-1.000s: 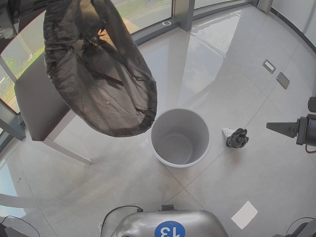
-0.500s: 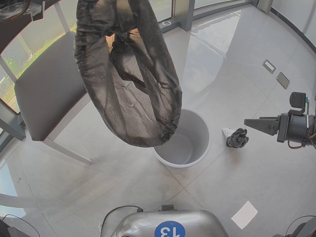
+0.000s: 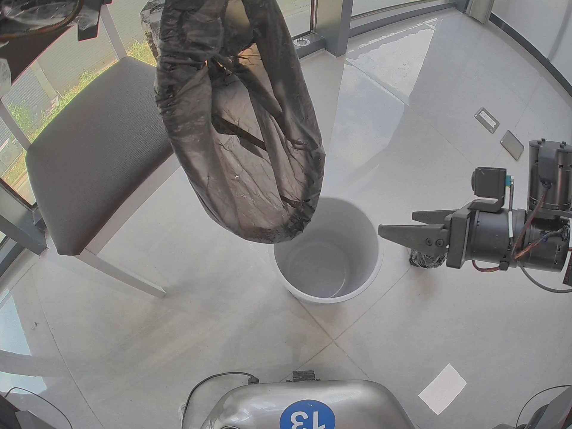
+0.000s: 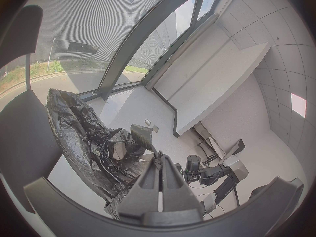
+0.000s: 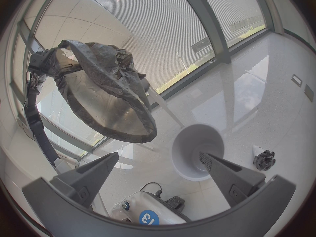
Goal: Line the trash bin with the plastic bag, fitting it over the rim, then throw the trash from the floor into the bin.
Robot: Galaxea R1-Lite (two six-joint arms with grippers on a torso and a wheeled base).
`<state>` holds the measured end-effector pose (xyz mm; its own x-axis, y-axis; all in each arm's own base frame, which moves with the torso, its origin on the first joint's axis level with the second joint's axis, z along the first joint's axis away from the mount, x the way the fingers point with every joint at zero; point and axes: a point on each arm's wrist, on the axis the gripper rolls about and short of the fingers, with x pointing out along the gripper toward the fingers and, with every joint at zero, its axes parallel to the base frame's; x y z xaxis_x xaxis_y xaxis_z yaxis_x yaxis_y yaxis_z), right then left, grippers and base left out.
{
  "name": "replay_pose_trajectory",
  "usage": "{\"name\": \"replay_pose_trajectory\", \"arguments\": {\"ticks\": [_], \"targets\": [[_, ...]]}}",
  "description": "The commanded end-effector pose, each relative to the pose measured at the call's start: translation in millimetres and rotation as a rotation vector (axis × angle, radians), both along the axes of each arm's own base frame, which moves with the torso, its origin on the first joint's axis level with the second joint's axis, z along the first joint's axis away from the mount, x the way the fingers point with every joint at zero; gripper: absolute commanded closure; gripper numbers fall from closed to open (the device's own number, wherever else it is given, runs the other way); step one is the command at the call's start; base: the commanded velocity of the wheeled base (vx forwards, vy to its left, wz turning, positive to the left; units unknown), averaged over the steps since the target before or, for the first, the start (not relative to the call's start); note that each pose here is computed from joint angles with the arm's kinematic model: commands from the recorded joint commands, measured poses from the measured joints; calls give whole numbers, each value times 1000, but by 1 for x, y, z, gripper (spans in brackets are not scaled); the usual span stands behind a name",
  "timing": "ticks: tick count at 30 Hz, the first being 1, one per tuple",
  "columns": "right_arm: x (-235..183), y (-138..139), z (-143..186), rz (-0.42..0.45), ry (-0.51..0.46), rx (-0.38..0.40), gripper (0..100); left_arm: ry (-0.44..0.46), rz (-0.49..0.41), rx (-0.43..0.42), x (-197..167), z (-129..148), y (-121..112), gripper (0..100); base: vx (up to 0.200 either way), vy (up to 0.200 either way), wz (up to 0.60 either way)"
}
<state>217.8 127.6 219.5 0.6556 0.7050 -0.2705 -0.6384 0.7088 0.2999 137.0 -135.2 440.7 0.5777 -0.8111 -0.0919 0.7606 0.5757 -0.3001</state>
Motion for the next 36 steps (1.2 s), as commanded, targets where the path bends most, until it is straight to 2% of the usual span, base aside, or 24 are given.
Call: {"name": "replay_pose_trajectory", "arguments": {"ticks": [1, 11, 18, 28, 36], "targets": [[9, 20, -11, 50, 29, -18, 0, 7, 1, -9, -1, 1, 1, 100, 0, 0, 0], [34, 51, -6, 87, 2, -3, 0, 10, -12, -18, -6, 2, 2, 100, 0, 0, 0], [45, 85, -21, 148, -4, 1, 0, 14, -8, -26, -5, 2, 2, 100, 0, 0, 0], [81, 111, -25, 115, -64, 38, 0, 25, -21, -36, -11, 3, 2, 100, 0, 0, 0], [88, 126, -29, 118, -71, 40, 0, 26, -20, -45, -12, 4, 3, 100, 0, 0, 0]]}}
